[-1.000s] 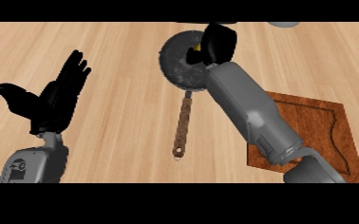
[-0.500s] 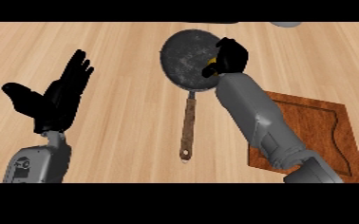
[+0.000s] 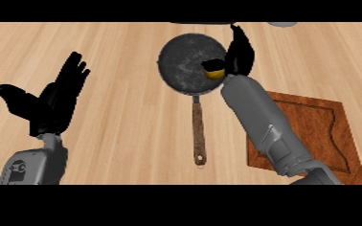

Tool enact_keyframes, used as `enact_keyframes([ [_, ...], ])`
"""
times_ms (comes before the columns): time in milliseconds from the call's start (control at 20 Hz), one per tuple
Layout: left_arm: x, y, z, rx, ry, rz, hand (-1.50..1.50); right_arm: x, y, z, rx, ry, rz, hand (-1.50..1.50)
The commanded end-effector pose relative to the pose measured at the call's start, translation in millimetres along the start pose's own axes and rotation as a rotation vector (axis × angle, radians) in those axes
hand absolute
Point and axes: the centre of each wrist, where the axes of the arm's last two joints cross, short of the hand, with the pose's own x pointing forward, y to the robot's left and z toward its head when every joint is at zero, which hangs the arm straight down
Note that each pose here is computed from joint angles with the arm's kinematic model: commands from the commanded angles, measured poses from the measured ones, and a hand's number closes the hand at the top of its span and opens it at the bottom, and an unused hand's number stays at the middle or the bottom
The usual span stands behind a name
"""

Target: Pick the lemon from the cutting board and place it in the pan

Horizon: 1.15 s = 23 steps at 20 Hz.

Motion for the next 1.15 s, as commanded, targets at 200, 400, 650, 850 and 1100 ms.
enact_keyframes([
  [200,-16,14,9,0.051,0.012,-0.001,0.00,-54,-39,-4,-0.042,0.000,-0.328,-1.50],
  [400,-21,21,14,0.074,0.021,-0.006,0.00,-74,-50,27,0.002,-0.050,-0.469,-1.50],
  [650,-17,31,11,0.083,0.006,-0.014,0.00,-101,-80,70,0.082,-0.114,-0.517,-1.50],
  [850,-2,21,2,0.057,-0.003,-0.012,0.00,-120,-124,103,0.062,-0.097,-0.491,-1.50],
  [1100,0,15,19,0.036,0.017,-0.009,0.00,-120,-136,119,0.049,-0.084,-0.467,-1.50],
])
